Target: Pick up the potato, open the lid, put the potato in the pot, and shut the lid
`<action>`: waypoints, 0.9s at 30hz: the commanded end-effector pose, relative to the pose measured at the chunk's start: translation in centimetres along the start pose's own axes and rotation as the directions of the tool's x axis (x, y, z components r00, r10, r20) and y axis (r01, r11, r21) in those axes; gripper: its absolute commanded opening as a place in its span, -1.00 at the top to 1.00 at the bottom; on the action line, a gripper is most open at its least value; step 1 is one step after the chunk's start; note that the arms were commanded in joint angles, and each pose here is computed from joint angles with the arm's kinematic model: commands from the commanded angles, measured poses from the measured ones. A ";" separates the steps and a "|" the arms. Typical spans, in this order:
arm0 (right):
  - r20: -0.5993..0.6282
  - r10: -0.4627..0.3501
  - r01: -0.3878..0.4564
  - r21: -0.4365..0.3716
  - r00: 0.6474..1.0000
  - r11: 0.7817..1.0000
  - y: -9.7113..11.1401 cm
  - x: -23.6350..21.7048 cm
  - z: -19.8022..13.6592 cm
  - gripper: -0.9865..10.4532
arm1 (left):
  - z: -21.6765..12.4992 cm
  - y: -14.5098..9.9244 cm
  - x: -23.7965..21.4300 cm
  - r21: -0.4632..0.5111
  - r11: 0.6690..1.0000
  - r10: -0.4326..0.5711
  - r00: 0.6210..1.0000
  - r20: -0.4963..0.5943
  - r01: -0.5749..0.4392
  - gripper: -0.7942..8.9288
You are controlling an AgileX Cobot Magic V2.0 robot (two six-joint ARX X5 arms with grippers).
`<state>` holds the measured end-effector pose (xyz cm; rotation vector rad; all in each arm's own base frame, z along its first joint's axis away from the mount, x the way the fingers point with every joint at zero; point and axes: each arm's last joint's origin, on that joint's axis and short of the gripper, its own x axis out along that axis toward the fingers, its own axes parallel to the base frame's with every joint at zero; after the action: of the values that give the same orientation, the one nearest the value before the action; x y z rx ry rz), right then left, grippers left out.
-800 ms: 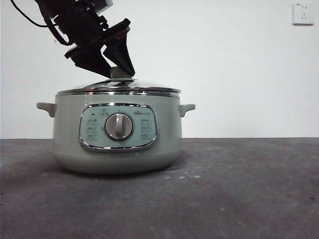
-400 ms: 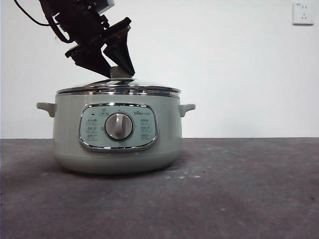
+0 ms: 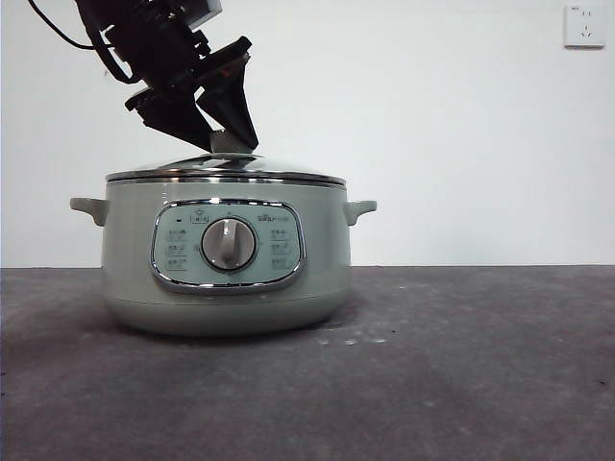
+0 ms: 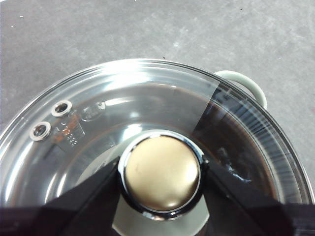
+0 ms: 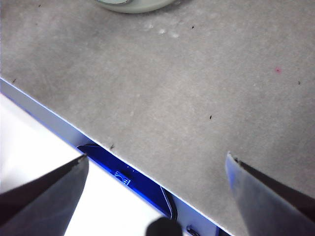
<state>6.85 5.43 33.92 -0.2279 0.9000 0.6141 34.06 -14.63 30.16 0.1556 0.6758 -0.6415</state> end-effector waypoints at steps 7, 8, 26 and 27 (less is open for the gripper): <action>-0.003 0.000 0.000 0.000 1.000 1.000 0.0 0.2 -0.1 0.01 | 0.1 -0.2 -0.1 0.002 1.000 -0.024 1.000 -0.013 0.024 0.74; -0.003 0.000 0.000 0.000 1.000 1.000 0.0 0.2 -0.1 0.01 | 0.1 -0.2 -0.1 0.001 1.000 -0.024 1.000 -0.013 0.024 0.63; -0.003 0.000 0.000 0.003 1.000 1.000 0.0 0.2 -0.1 0.01 | 0.4 -0.3 -0.7 -0.006 1.000 -0.022 1.000 0.002 0.022 -0.01; -0.003 0.000 0.000 0.003 1.000 1.000 0.0 0.2 -0.1 0.01 | 0.5 -0.4 -1.0 -0.004 1.000 -0.021 1.000 0.010 0.021 -0.01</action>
<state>6.86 5.43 33.92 -0.2275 0.8997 0.6140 33.79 -14.57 30.37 0.1509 0.6945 -0.6535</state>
